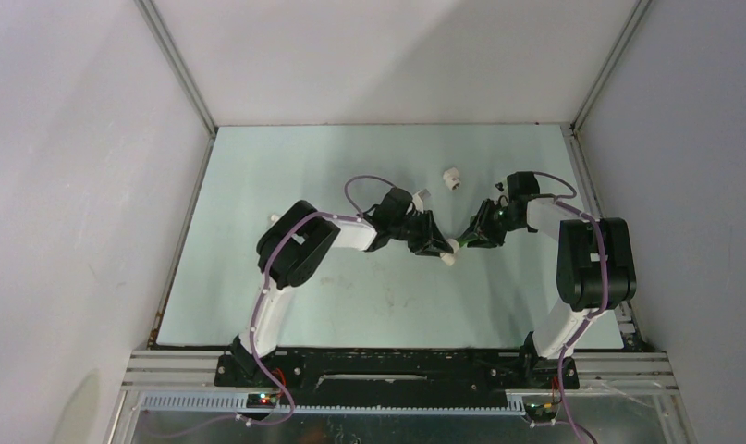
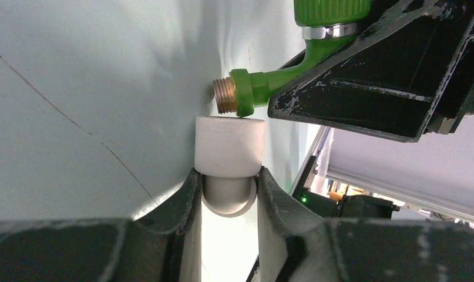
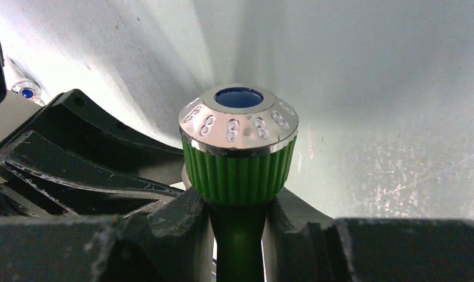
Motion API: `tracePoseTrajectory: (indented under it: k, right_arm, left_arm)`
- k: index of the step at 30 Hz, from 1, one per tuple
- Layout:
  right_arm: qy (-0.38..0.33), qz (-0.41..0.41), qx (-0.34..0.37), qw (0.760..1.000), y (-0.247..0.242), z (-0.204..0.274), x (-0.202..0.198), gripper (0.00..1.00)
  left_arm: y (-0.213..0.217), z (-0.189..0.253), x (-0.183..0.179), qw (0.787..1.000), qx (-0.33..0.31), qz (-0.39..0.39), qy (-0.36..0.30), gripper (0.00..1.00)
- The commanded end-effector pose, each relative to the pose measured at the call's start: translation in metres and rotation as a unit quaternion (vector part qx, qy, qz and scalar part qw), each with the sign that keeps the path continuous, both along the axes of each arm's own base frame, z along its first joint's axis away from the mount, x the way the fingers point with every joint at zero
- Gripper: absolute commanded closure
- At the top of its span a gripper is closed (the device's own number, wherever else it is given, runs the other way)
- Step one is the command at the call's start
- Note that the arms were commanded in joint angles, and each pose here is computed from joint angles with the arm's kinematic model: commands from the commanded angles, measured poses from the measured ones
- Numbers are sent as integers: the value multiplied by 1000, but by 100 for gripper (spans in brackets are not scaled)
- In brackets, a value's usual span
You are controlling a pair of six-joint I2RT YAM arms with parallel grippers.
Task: Install the water faucets
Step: Adjust the adaptor at the center of the board.
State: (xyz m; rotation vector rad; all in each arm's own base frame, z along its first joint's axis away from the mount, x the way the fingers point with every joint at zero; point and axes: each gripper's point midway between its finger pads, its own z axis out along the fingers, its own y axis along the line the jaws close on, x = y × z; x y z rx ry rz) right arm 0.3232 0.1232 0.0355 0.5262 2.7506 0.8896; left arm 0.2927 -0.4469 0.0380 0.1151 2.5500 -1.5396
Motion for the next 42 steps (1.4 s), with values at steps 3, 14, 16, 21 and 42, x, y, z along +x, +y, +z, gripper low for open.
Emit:
tracePoseTrajectory:
  k: [3,14,16,21,42]
  right_arm:
    - [-26,3,18,999,4,20,3,100]
    - [-103,48,19,993,8,71,-4,100]
    - [-116,62,13,991,9,80,-6,100]
    - [-124,76,-2,989,9,84,-13,100]
    - [-117,77,1,990,9,81,-14,100]
  left_arm:
    - [3,31,15,998,8,12,-62,96]
    - [86,62,1,956,170,-41,-236,100]
    - [112,61,-2,935,223,-57,-271,100]
    - [163,48,-7,870,345,-74,-345,100]
    - [178,4,-23,829,459,-65,-313,30]
